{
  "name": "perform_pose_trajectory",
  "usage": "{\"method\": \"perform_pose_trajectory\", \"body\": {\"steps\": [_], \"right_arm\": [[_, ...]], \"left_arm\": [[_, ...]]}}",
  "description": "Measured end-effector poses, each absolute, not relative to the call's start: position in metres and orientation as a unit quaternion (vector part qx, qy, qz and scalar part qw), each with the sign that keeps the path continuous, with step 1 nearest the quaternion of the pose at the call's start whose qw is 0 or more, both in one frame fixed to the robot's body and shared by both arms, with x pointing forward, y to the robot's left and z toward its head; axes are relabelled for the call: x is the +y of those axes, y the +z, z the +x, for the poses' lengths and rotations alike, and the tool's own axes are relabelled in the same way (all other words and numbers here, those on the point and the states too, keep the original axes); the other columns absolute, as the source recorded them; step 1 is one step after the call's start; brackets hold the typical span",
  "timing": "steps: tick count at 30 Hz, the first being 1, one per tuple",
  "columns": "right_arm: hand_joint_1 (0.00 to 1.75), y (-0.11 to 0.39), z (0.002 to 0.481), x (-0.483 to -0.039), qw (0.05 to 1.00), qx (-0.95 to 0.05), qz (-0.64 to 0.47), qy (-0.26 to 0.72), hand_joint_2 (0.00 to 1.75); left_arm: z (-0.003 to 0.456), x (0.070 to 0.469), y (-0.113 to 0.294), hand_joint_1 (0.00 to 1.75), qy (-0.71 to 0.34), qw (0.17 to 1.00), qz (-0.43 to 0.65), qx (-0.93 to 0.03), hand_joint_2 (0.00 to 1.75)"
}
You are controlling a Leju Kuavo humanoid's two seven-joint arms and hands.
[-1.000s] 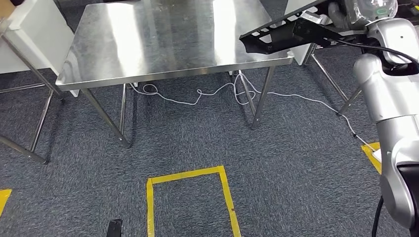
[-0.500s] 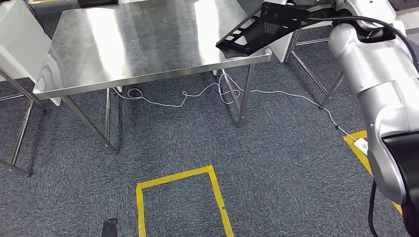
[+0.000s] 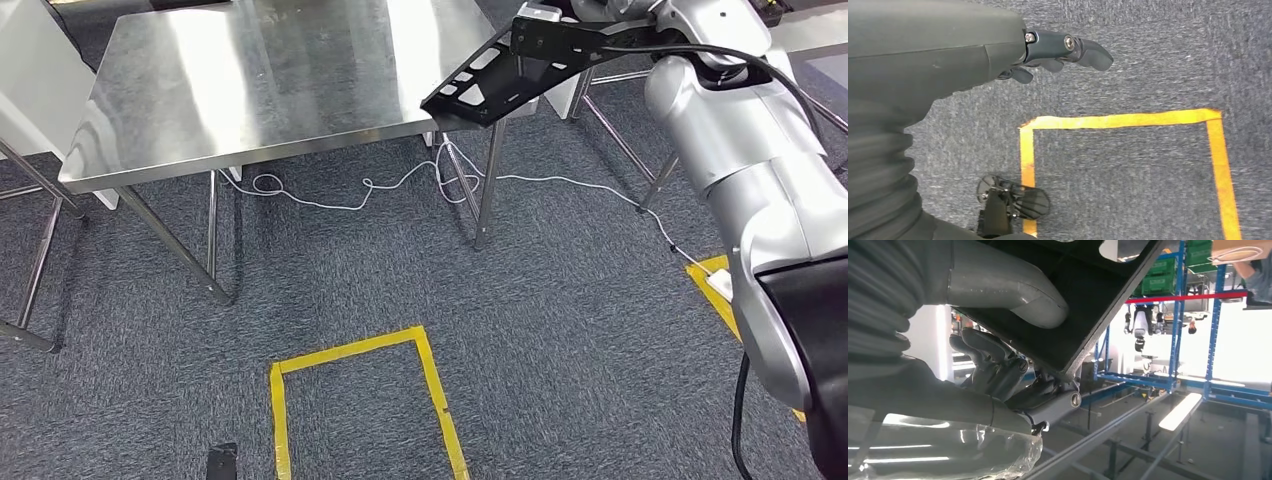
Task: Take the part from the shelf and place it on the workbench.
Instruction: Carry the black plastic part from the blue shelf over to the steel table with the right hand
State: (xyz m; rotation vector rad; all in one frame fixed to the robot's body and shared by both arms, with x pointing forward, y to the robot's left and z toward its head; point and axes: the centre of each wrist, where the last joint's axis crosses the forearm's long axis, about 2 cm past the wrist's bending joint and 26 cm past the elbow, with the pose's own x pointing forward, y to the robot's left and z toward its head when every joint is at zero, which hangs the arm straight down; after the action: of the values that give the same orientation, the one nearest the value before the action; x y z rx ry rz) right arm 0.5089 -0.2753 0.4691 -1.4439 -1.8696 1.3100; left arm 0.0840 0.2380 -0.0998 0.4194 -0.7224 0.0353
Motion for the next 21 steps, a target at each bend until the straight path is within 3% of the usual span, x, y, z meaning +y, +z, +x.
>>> {"method": "perform_pose_trajectory", "body": {"steps": [21], "right_arm": [[1.75,0.4733,0.5098,-0.2659,0.204,-0.671,-0.533,0.473,1.75]], "left_arm": [[0.0842,0.237,-0.0997,0.0,0.023,0.917,0.203,-0.343,1.75]]}}
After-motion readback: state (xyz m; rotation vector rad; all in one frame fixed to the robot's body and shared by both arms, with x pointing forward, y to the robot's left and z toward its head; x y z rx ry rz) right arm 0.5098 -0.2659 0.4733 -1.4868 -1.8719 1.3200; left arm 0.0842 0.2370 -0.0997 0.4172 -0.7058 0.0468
